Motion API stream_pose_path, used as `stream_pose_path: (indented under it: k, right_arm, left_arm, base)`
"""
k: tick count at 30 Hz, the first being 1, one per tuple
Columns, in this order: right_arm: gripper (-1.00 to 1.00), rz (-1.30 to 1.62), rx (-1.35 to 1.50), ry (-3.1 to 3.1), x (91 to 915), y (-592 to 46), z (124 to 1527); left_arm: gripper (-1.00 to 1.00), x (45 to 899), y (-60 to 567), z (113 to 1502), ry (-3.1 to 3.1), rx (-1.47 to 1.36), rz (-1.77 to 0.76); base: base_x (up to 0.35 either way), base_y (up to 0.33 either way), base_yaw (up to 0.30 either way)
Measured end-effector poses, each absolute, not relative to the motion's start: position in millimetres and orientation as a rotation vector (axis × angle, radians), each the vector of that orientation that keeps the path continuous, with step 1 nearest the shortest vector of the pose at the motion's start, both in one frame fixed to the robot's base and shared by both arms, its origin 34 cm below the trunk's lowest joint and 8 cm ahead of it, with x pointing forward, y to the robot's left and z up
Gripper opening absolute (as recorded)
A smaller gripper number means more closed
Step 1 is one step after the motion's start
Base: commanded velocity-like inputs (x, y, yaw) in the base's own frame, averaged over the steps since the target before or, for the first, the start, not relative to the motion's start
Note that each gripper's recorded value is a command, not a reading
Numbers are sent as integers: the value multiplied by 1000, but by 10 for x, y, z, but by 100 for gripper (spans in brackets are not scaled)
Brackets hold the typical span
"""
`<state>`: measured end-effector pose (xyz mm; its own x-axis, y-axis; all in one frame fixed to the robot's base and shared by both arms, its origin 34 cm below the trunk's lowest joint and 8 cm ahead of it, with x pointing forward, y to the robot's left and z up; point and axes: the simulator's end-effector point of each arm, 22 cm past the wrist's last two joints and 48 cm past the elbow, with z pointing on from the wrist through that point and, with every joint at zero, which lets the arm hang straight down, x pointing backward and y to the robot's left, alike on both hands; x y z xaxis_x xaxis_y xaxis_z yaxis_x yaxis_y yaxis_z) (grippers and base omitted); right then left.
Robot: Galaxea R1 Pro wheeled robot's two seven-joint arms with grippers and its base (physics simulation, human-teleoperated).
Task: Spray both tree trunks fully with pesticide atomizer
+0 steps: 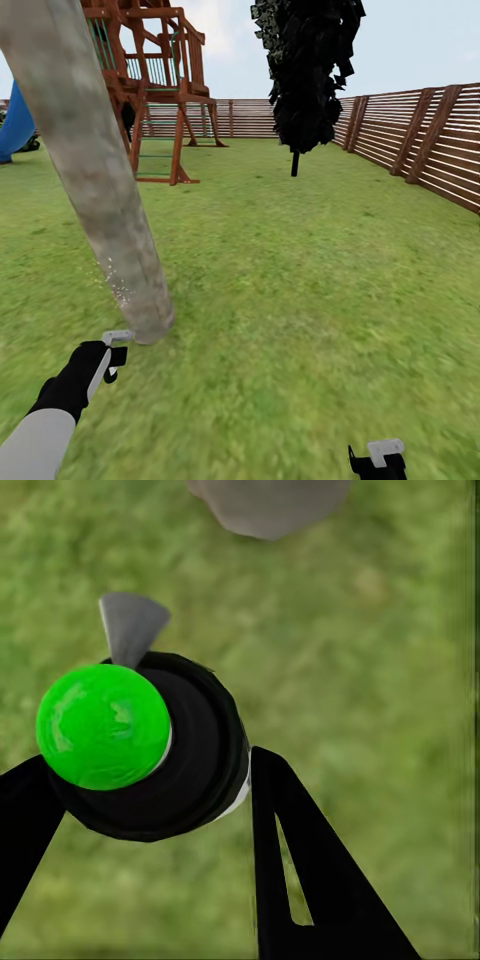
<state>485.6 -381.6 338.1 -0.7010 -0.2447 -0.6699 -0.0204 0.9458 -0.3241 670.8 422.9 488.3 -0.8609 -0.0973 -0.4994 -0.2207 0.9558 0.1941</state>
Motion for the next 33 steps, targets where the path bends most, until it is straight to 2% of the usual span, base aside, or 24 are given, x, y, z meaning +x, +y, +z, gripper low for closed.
stream_pose_path:
  k: [4,14,20,27,33]
  right_arm:
    - [100,-377,-186,2325,4856,-3816,3381]
    - [100,-377,-186,2325,4857,-3815,3383]
    - [100,-381,-186,2324,4856,-3837,3387]
    - [100,-381,-187,2324,4856,-3838,3387]
    - [100,-379,-186,2324,4857,-3828,3385]
  left_arm:
    - [-100,6706,4229,4881,2605,-226,335]
    - [-100,6707,4220,4881,2605,-228,331]
    - [-100,6702,4214,4874,2607,-225,330]
    - [-100,6284,4347,4583,2677,-216,372]
    - [-100,6208,4271,4507,2691,-204,366]
  base:
    - [0,-273,63]
    - [97,-264,264]
    - [192,-231,29]
    - [165,-233,5]
    - [159,-234,235]
